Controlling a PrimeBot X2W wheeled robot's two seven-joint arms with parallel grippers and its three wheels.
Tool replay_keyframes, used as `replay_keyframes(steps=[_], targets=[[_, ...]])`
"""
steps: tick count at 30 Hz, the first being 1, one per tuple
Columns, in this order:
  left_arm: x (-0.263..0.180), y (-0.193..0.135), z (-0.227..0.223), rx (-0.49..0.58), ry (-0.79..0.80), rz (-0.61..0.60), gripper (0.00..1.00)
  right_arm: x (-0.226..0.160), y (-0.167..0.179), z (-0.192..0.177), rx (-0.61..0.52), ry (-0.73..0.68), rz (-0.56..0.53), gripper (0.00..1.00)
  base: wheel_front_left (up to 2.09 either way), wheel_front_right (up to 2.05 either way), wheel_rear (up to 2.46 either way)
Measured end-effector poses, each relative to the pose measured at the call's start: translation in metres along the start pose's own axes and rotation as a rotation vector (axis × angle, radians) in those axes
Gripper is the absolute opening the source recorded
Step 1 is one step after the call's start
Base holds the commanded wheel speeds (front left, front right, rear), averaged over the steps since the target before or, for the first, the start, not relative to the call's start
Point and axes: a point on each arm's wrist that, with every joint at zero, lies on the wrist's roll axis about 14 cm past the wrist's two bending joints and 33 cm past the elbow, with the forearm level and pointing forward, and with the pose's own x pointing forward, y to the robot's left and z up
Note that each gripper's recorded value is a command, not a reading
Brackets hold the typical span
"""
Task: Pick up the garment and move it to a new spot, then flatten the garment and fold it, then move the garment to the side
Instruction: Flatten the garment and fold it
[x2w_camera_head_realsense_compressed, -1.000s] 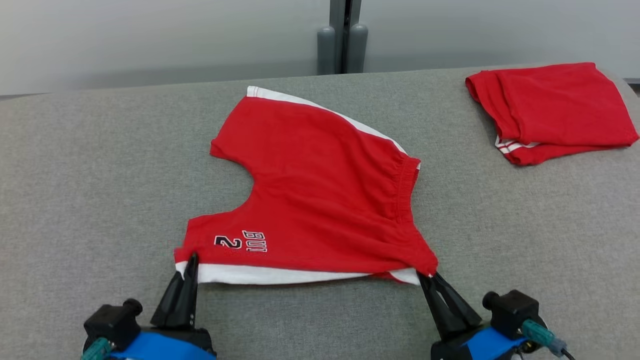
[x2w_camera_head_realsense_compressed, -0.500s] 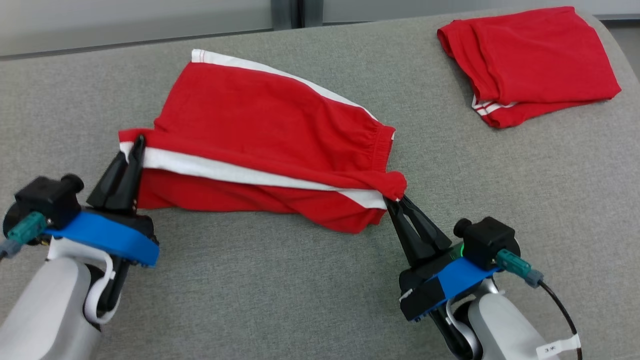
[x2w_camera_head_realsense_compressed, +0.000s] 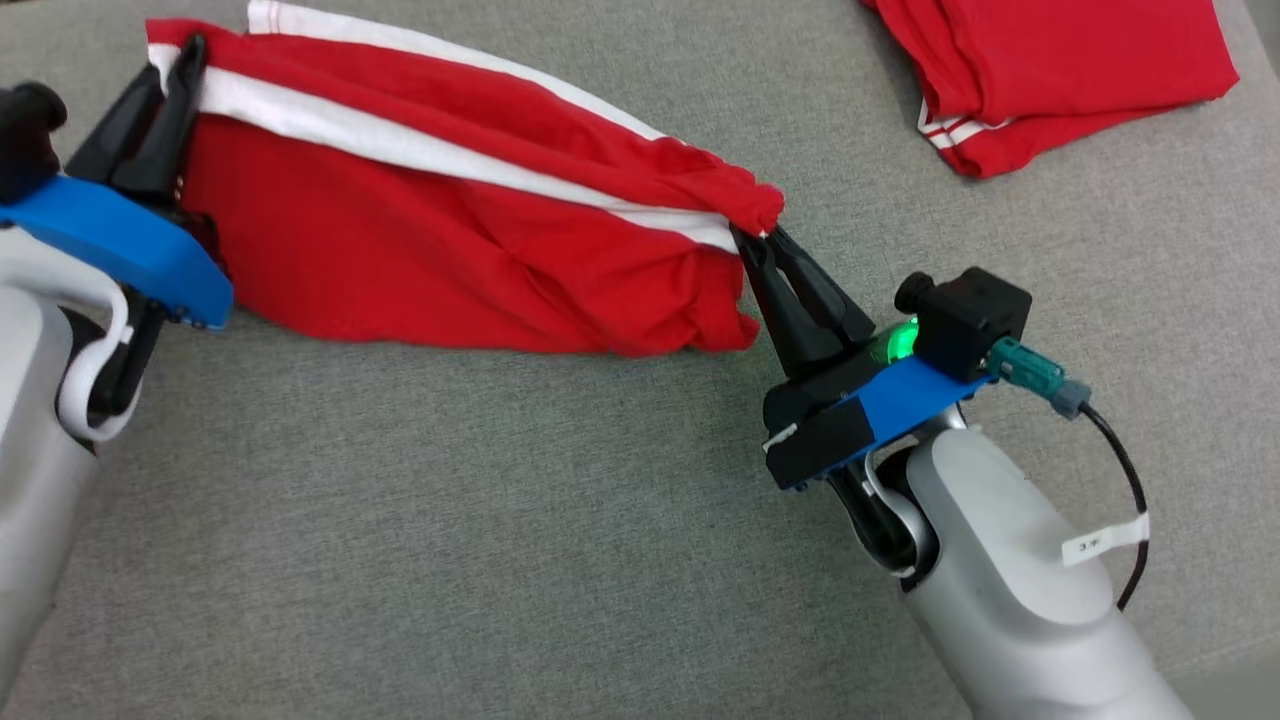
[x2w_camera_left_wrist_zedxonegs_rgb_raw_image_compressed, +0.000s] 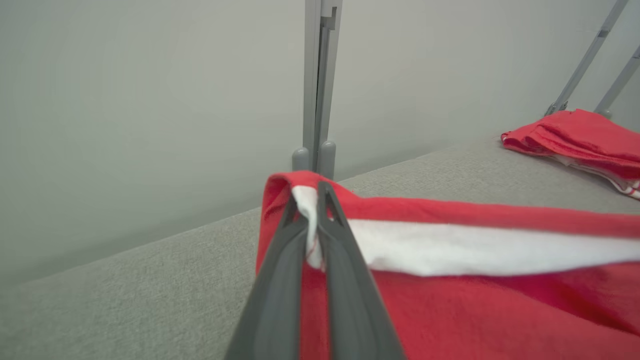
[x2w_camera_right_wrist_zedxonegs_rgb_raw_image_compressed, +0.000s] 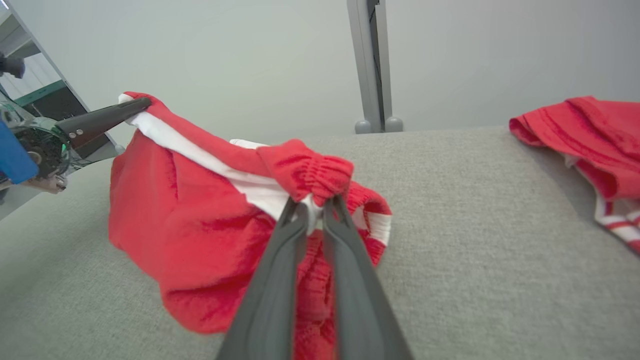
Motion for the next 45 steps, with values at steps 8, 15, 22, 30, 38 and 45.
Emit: replay_keyframes(steps=[8, 15, 22, 30, 38, 45], targets=[[0.04, 0.009, -0.014, 0.045, 0.055, -0.031, 0.0, 0.025, -0.016, -0.004, 0.007, 0.013, -0.007, 0.0, 0.0, 0.0, 0.0], [0.058, 0.014, -0.026, 0.047, 0.08, -0.04, 0.46, 0.042, -0.03, -0.003, -0.013, 0.023, -0.022, 0.59, 0.0, 0.0, 0.0], [0.054, 0.018, -0.014, 0.05, 0.04, -0.028, 1.0, 0.04, -0.029, 0.013, -0.04, -0.025, -0.023, 1.0, 0.0, 0.0, 0.0], [0.039, 0.03, 0.005, 0.067, 0.012, 0.007, 1.0, 0.01, -0.035, 0.028, -0.076, -0.084, -0.074, 1.0, 0.0, 0.0, 0.0], [0.031, 0.03, -0.012, 0.035, 0.061, 0.021, 1.0, -0.036, -0.049, 0.033, -0.051, -0.128, -0.169, 1.0, 0.0, 0.0, 0.0], [0.013, 0.025, -0.056, -0.04, 0.17, 0.041, 1.0, -0.06, -0.048, 0.025, -0.041, -0.114, -0.201, 1.0, 0.0, 0.0, 0.0]])
